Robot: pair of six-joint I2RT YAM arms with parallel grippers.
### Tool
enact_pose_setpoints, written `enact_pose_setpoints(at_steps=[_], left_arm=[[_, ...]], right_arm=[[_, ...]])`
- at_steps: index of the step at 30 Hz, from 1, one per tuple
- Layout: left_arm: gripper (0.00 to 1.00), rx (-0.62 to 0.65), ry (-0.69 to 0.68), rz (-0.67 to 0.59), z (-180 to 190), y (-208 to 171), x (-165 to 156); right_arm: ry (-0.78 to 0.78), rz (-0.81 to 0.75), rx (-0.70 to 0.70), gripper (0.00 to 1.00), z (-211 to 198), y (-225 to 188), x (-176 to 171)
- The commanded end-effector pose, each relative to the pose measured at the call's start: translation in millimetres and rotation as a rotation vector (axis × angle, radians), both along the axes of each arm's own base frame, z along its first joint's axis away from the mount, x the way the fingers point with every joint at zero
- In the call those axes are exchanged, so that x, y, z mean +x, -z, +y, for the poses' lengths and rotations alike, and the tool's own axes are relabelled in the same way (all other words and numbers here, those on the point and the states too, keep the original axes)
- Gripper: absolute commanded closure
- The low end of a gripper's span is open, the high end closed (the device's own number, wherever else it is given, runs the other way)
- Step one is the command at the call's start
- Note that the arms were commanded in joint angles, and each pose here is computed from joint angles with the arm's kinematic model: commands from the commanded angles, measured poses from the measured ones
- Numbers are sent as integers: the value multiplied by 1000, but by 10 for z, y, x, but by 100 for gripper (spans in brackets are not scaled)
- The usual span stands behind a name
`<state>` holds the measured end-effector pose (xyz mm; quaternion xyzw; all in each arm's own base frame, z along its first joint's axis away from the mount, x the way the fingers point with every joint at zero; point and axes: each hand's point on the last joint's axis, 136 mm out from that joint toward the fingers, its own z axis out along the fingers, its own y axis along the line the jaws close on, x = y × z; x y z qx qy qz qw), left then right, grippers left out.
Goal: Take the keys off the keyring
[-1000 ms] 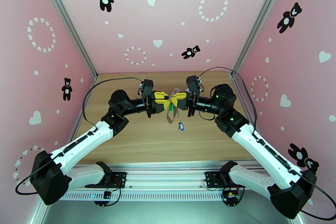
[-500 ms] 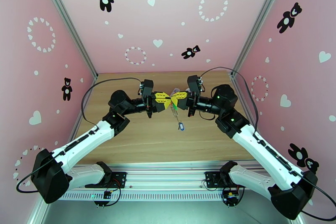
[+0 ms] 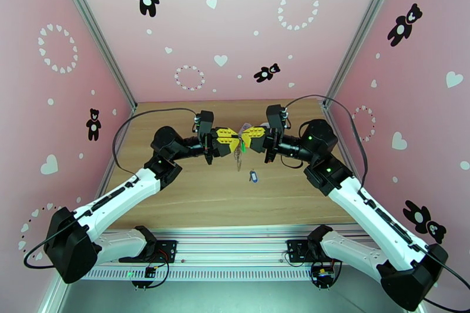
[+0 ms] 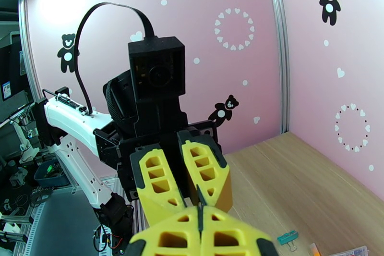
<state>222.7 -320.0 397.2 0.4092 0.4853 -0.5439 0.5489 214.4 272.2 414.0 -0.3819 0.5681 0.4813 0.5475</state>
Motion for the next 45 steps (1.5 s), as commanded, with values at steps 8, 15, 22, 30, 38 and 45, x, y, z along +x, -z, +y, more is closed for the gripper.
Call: enact_pose_setpoints(at_steps=[8,15,22,30,38,45], left_arm=[[79,-30,53,-18,-65,-104,-57],[79,-55,63,-31,-57,-179,-84],[87,-42,62,-23,-75,-121,-60],[82,-25,56,-8,-84,-44,-41],[87,-26,63,-13,-95,-58,-46],[100,-12,29,-41,-69,-71,-26]], right_arm=[[-25,-24,15,100,17,-46,-70],[-22,-26,12,100,16,-33,-69],[-14,-32,19,100,3,-64,-71],[-8,-42,40,100,-11,-144,-77],[-4,-40,46,100,-16,-150,-74],[9,-6,11,100,-26,-92,-62]])
